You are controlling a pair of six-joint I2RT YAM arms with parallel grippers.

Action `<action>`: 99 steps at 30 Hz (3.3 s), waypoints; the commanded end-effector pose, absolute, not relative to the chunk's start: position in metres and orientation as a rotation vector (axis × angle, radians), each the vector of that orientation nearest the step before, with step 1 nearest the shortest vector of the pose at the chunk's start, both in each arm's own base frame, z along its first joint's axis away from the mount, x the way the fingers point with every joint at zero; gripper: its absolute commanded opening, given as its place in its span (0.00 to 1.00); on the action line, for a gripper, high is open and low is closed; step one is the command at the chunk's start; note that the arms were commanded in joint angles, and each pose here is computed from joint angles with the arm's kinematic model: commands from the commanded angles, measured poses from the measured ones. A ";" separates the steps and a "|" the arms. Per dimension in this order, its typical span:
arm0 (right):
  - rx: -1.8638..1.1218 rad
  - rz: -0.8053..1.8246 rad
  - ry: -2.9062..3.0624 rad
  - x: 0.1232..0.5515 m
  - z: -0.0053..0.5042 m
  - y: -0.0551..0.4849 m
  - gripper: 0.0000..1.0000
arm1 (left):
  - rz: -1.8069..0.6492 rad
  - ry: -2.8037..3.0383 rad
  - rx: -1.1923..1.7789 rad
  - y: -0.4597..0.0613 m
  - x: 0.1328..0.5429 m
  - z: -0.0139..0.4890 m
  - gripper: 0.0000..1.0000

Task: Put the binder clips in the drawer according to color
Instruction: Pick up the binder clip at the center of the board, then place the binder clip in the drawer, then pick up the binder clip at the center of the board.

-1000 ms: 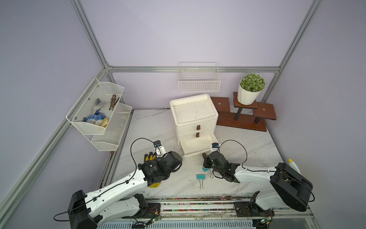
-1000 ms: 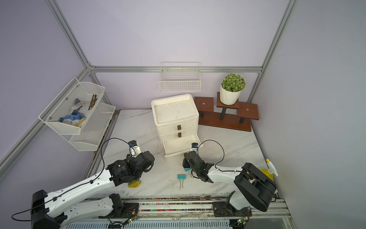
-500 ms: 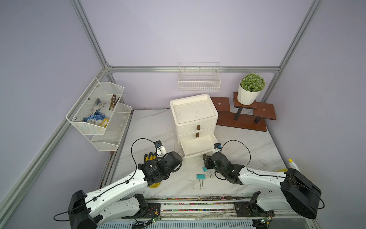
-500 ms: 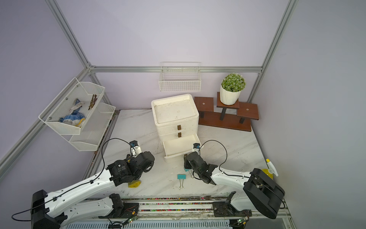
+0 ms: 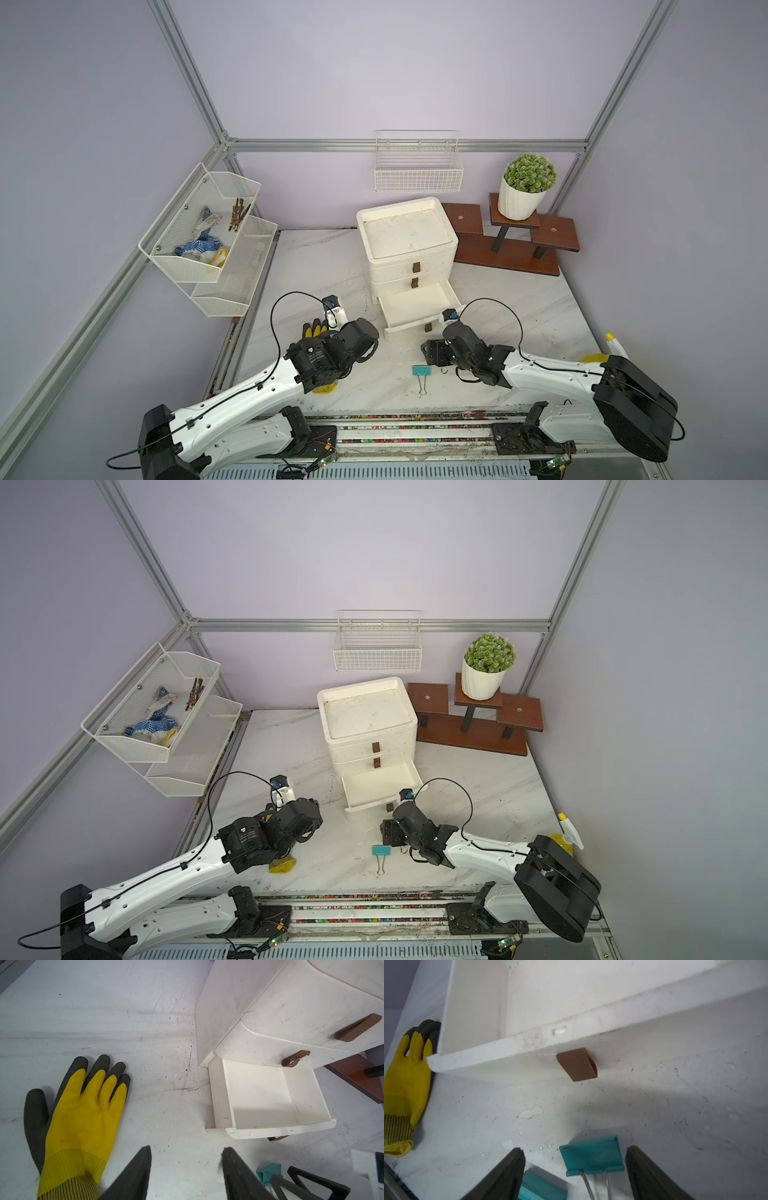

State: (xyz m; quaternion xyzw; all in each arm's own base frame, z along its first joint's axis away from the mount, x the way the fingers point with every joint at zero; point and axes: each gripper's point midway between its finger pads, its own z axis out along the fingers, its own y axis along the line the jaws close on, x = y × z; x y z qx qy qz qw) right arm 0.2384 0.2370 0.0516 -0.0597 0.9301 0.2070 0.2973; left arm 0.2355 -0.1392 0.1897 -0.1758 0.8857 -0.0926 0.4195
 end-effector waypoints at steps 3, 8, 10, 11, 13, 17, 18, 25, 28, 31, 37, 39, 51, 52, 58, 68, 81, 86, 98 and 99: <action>-0.243 0.346 2.591 0.239 0.020 0.229 0.80 | -0.261 2.205 -0.449 -0.142 0.239 0.203 0.59; -0.235 0.325 2.572 0.237 0.021 0.221 0.75 | -0.262 2.199 -0.460 -0.138 0.237 0.204 0.59; -0.249 0.314 2.581 0.236 0.019 0.221 0.68 | -0.263 2.194 -0.463 -0.138 0.237 0.205 0.59; -0.256 0.307 2.583 0.235 0.018 0.221 0.68 | -0.266 2.192 -0.464 -0.138 0.237 0.206 0.59; -0.272 0.269 2.579 0.233 0.019 0.219 0.69 | -0.267 2.191 -0.463 -0.138 0.237 0.208 0.59; -0.300 0.206 2.585 0.229 0.016 0.214 0.72 | -0.269 2.188 -0.465 -0.139 0.238 0.210 0.59; -0.310 0.193 2.587 0.227 0.014 0.213 0.72 | -0.268 2.188 -0.465 -0.139 0.238 0.210 0.59; -0.291 0.155 2.537 0.235 0.022 0.211 0.29 | -0.278 2.212 -0.459 -0.144 0.238 0.206 0.59; -0.252 0.201 2.463 0.243 0.051 0.214 0.12 | -0.289 2.233 -0.452 -0.148 0.237 0.203 0.59; -0.171 0.198 2.377 0.256 0.093 0.210 0.12 | -0.320 2.279 -0.432 -0.160 0.235 0.195 0.59; -0.105 0.345 2.303 0.296 0.149 0.225 0.12 | -0.448 2.437 -0.375 -0.206 0.230 0.160 0.62; -0.082 0.382 2.281 0.313 0.159 0.230 0.11 | -0.489 2.467 -0.354 -0.221 0.228 0.152 0.62; -0.012 0.325 2.238 0.379 0.139 0.237 0.12 | -0.535 2.583 -0.261 -0.274 0.217 0.126 0.66; 0.000 0.324 2.229 0.383 0.137 0.237 0.12 | -0.532 2.589 -0.254 -0.276 0.217 0.124 0.66; 0.078 0.343 2.229 0.394 0.130 0.234 0.08 | -0.486 2.643 -0.190 -0.286 0.212 0.107 0.66; 0.109 0.271 2.302 0.394 0.095 0.225 0.34 | -0.462 2.701 -0.136 -0.309 0.210 0.093 0.68; 0.253 0.351 2.170 0.377 0.208 0.187 0.84 | -0.347 2.794 -0.108 -0.323 0.207 0.077 0.74; 0.321 0.343 2.080 0.351 0.246 0.150 0.85 | -0.296 2.881 -0.068 -0.338 0.202 0.059 0.77; 0.335 0.320 2.080 0.323 0.244 0.125 0.85 | -0.172 3.002 -0.017 -0.341 0.188 0.033 0.78; 0.336 0.322 2.083 0.322 0.243 0.126 0.85 | -0.171 3.012 -0.012 -0.343 0.187 0.030 0.76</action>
